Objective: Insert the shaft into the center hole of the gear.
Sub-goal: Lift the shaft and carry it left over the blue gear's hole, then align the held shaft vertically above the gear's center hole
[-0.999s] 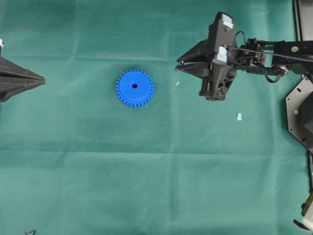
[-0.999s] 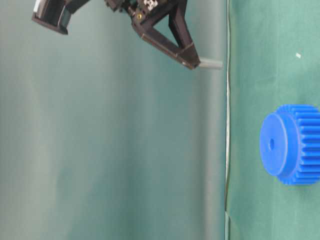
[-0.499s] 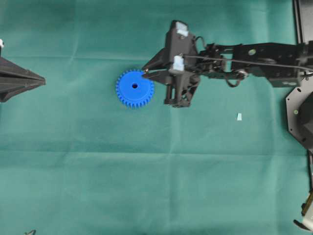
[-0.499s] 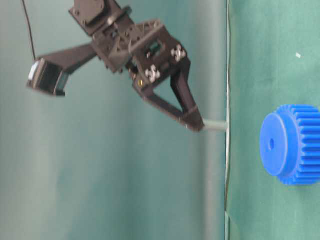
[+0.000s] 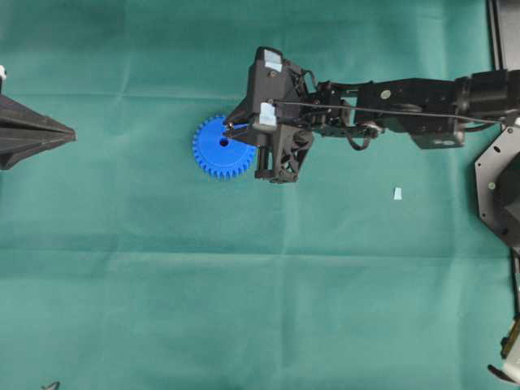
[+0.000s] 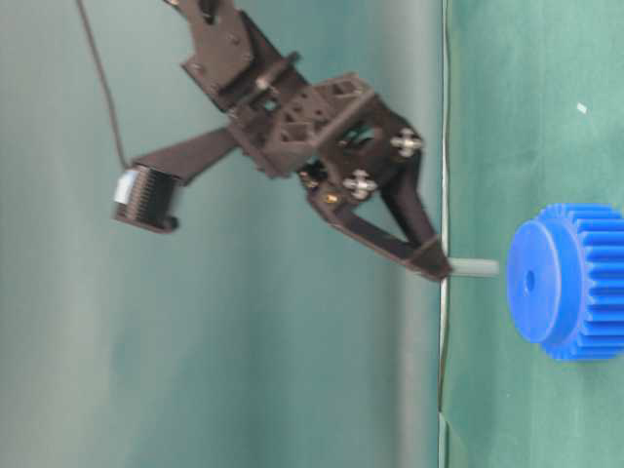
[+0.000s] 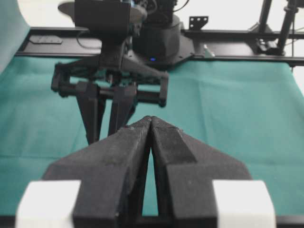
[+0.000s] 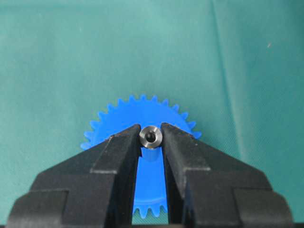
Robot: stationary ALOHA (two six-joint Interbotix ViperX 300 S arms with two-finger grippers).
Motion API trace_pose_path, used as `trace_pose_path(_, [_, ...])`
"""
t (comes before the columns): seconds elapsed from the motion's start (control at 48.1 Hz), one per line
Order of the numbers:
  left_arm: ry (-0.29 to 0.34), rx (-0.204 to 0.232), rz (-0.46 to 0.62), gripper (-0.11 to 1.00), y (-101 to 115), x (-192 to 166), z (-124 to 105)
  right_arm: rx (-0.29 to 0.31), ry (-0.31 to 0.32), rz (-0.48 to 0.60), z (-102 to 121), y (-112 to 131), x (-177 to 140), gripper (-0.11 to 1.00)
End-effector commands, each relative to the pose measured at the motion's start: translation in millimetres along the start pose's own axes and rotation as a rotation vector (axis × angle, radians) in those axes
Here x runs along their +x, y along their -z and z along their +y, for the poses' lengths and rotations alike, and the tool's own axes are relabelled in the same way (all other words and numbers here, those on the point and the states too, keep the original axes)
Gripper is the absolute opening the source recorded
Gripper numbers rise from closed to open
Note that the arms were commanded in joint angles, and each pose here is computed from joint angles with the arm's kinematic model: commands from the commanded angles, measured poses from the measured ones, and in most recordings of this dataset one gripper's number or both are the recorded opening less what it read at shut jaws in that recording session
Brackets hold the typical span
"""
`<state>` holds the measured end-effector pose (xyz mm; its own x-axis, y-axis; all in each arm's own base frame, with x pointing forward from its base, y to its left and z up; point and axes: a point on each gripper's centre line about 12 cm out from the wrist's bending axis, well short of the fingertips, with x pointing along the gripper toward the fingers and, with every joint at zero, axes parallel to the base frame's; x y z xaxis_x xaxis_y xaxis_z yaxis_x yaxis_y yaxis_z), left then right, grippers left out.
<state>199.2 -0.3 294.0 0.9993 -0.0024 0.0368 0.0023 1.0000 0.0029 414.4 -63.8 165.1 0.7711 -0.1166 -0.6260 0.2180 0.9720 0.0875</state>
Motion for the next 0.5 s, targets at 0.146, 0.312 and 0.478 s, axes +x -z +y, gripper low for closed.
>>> trace_pose_path(0.146, [-0.001,0.005,-0.029,0.00,-11.9,2.9,0.3,0.009,0.000,-0.048,-0.2,-9.0,7.3,0.19])
trace_pose_path(0.312, [-0.001,0.005,-0.029,0.00,-11.9,2.9,0.3,0.012,0.001,-0.049,-0.5,-7.3,9.5,0.19])
trace_pose_path(0.478, [-0.001,0.005,-0.029,0.00,-11.9,2.9,0.3,0.012,0.000,-0.055,-0.2,-10.0,8.6,0.19])
